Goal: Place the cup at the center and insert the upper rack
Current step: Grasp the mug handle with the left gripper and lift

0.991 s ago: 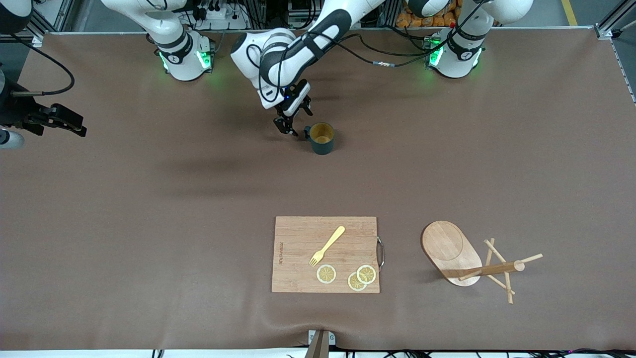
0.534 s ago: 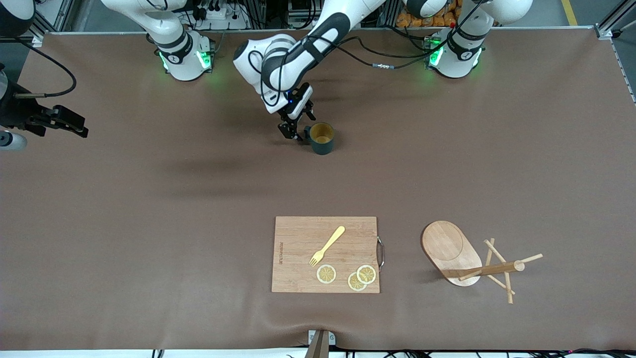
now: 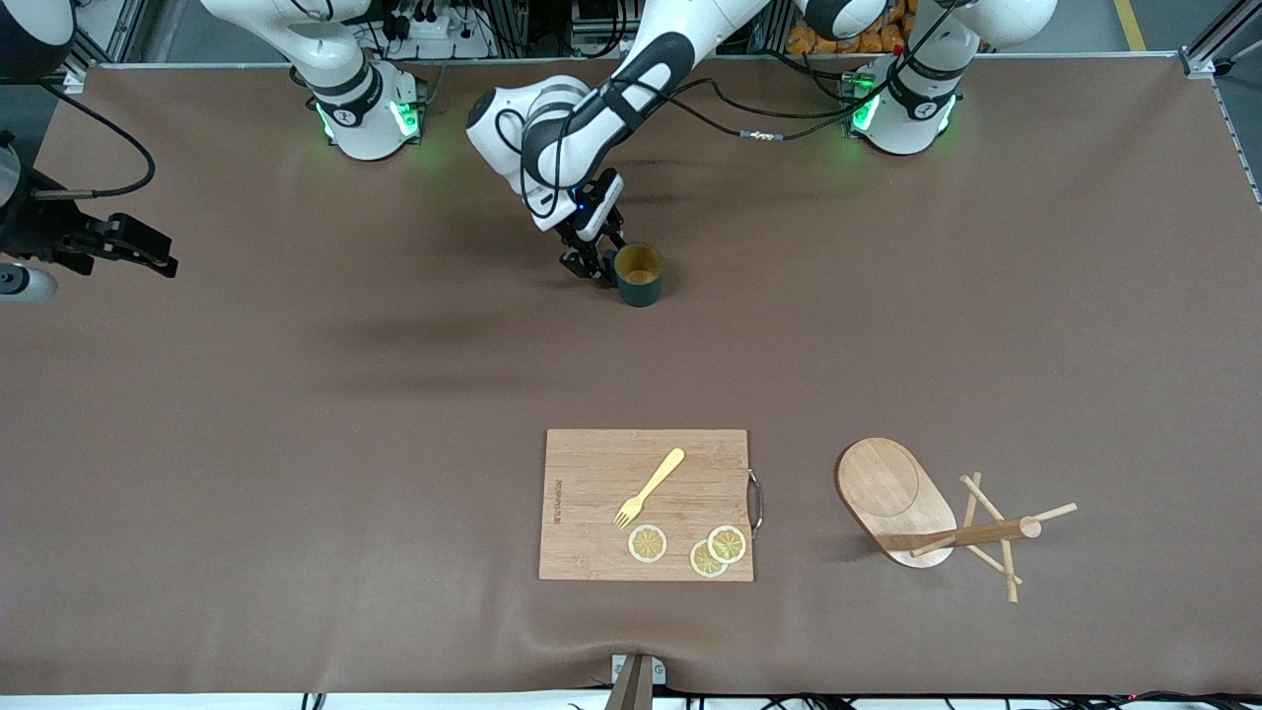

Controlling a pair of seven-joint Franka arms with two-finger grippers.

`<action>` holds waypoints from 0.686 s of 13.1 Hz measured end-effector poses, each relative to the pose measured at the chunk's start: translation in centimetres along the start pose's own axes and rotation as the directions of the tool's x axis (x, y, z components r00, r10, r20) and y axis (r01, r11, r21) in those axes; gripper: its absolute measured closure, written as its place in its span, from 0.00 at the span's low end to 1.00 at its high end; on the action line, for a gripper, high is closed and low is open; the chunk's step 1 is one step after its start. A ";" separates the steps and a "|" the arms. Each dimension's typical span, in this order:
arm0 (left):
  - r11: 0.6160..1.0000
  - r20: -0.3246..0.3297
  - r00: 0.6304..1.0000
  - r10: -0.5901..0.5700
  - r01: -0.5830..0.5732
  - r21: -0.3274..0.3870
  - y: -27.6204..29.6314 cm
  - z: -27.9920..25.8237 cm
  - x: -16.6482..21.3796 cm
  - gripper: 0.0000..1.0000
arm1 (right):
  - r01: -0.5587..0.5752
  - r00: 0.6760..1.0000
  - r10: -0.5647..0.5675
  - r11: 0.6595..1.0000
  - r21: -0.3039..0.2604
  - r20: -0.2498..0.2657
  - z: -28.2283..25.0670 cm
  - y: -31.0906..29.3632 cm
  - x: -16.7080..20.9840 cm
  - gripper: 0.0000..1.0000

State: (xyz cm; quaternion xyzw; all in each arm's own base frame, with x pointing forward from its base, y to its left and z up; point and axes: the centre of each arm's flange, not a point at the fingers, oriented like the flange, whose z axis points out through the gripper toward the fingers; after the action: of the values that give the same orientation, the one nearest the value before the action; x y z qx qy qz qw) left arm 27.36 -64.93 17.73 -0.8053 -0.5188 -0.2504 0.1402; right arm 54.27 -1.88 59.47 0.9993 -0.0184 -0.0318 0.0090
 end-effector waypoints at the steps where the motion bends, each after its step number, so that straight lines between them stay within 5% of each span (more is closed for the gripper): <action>1: 1.000 0.001 1.000 -0.020 0.020 -0.001 0.0 0.0 0.0 0.31 | 0.000 1.000 0.000 1.000 0.000 0.002 0.1 0.0 0.0 0.00; 4: 0.998 0.007 0.998 -0.056 0.056 -0.002 0.0 0.0 -0.2 0.46 | 0.000 1.000 0.000 1.000 0.000 0.000 0.1 0.0 0.0 0.00; 7: 0.998 0.012 0.998 -0.058 0.058 -0.004 0.0 -0.1 -0.3 0.78 | 0.000 1.000 0.000 1.000 0.000 -0.005 0.0 0.0 0.1 0.00; 9: 0.998 0.020 0.998 -0.058 0.058 -0.008 0.1 -0.3 -0.3 0.79 | 0.000 1.000 0.000 1.000 0.000 -0.006 0.0 0.0 0.1 0.00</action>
State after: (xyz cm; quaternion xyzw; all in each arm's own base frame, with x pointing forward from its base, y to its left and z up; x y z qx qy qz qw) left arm 27.22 -65.37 17.82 -0.7929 -0.5422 -0.2487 0.1245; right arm 54.34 -1.88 59.42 0.9994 -0.0183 -0.0287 0.0091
